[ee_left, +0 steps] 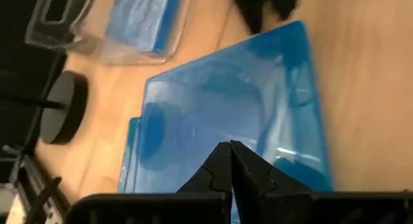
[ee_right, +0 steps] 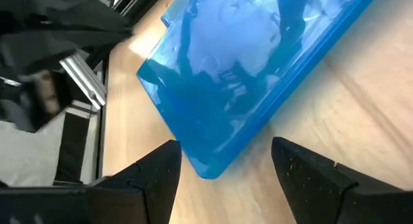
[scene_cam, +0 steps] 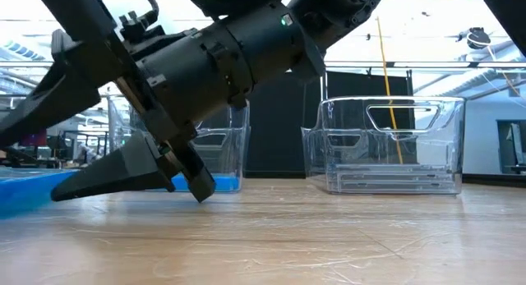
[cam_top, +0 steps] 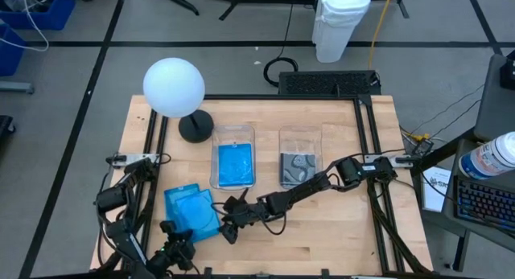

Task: Pick & place jewel cases by type
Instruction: Put the blue CD case into the left transparent bin

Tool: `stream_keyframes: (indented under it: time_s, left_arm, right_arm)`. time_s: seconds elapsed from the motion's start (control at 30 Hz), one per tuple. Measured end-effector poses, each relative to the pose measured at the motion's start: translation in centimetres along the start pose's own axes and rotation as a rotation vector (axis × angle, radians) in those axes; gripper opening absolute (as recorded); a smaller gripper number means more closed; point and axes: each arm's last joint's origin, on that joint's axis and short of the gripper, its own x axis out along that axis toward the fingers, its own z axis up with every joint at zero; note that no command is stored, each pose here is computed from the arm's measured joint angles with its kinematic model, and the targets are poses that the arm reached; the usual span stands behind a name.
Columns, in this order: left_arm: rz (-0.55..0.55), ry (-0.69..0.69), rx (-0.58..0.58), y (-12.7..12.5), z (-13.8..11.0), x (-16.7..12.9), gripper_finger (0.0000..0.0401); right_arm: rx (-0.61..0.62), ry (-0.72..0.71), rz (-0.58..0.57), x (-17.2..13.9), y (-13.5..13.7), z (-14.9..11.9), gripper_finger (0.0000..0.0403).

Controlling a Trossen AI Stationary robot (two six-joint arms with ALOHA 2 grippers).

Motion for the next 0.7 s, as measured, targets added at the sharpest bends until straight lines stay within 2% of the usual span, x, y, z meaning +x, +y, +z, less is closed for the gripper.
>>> stream_keyframes:
  time_s: [0.07, 0.23, 0.47, 0.6, 0.7]
  left_arm:
    - [-0.034, 0.015, -0.001, 0.4, 0.3, -0.6, 0.0004]
    - [-0.059, 0.154, -0.056, 0.8, 0.9, -0.8, 0.0012]
    - [-0.088, 0.126, -0.031, 0.6, 0.7, -1.0, 0.0008]
    - [-0.078, 0.129, -0.036, 0.7, 1.1, -0.7, 0.0013]
    - [-0.085, 0.13, -0.036, 0.6, 1.3, -0.6, 0.0005]
  right_arm:
    - [-0.017, -0.001, 0.0, 0.0, 0.0, 0.0, 0.0233]
    - [-0.05, -0.003, 0.013, 0.0, 0.1, 0.1, 0.0233]
    - [-0.09, 0.034, 0.048, 0.0, 0.2, 0.0, 0.0233]
    - [-0.244, 0.053, 0.083, -0.1, 0.9, -0.8, 0.0233]
    - [-0.468, 0.025, 0.119, -0.2, 1.7, -1.3, 0.0233]
